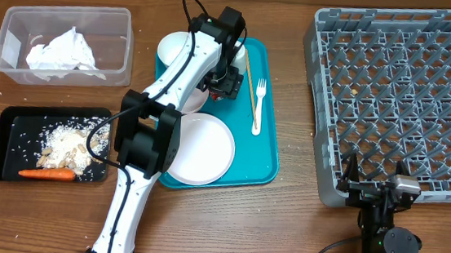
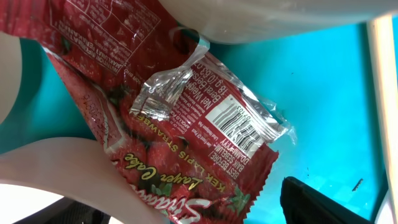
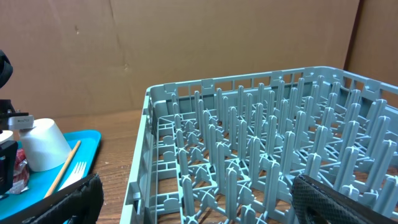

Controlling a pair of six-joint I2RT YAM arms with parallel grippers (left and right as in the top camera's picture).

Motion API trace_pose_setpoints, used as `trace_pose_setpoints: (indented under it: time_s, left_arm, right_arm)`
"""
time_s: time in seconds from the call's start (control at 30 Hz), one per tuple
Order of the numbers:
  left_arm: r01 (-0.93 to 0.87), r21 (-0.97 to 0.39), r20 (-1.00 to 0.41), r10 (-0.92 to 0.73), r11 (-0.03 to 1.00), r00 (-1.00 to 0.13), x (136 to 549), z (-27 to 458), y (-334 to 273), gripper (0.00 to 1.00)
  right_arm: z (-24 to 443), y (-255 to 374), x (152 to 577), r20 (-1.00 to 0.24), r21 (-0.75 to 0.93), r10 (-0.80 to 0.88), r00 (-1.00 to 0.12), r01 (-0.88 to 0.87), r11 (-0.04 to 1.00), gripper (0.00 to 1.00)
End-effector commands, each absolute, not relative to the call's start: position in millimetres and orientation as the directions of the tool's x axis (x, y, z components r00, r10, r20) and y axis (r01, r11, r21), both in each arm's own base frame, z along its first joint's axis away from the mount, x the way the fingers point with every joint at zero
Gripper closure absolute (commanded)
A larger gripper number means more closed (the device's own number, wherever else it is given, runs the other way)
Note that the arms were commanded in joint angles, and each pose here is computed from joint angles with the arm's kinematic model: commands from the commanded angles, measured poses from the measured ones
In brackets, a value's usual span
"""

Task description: Sort waste into correct bins and load items into the dishwasher rack

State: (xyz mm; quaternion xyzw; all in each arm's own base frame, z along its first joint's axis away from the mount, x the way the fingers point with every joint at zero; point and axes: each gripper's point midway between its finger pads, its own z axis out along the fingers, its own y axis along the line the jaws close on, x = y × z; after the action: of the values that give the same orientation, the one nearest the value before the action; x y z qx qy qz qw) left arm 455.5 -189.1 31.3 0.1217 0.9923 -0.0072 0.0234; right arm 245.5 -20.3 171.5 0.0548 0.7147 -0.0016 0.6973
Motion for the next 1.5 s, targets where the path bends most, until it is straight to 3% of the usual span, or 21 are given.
trace_pose_setpoints:
  time_s: [0.0,0.23,0.4,0.53,0.8,1.03,1.27,1.4,1.47]
  left_arm:
    - [0.267,0.012,-0.041,0.268,0.964,-0.963,455,27,-190,0.15]
    - [0.124,0.226,-0.002,0.128,0.966,-0.992,447,32,-147,0.18]
    - [0.047,0.293,-0.029,0.058,0.955,-0.998,446,48,-134,0.17]
    - [0.035,0.263,-0.082,0.058,0.964,-0.995,453,69,-140,0.16]
    - [0.079,0.07,-0.095,0.085,0.994,-0.992,453,88,-175,0.14]
    - [0.082,0.054,-0.079,0.086,0.995,-0.993,449,85,-180,0.15]
    - [0.088,0.056,-0.078,0.093,0.995,-0.993,450,78,-181,0.22]
    - [0.087,0.056,-0.092,0.092,0.995,-0.991,453,78,-182,0.33]
    - [0.084,0.067,-0.096,0.091,0.994,-0.991,454,77,-180,0.34]
  right_arm:
    - [169,-22,246,-0.997,0.073,0.075,-0.018,0.089,0.993,0.0]
    - [169,-22,246,-0.997,0.073,0.075,-0.018,0.089,0.993,0.0]
    - [169,-22,246,-0.997,0.073,0.075,-0.018,0.089,0.993,0.0]
    - [169,-22,246,-0.997,0.073,0.075,-0.018,0.089,0.993,0.0]
    - [169,-22,246,-0.997,0.073,0.075,-0.018,0.09,0.993,0.0]
    - [169,-22,246,-0.997,0.073,0.075,-0.018,0.089,0.993,0.0]
    - [169,-22,246,-0.997,0.073,0.075,-0.018,0.089,0.993,0.0]
    - [169,-22,246,-0.997,0.073,0.075,-0.018,0.089,0.993,0.0]
    - [169,-22,246,-0.997,0.073,0.075,-0.018,0.089,0.993,0.0]
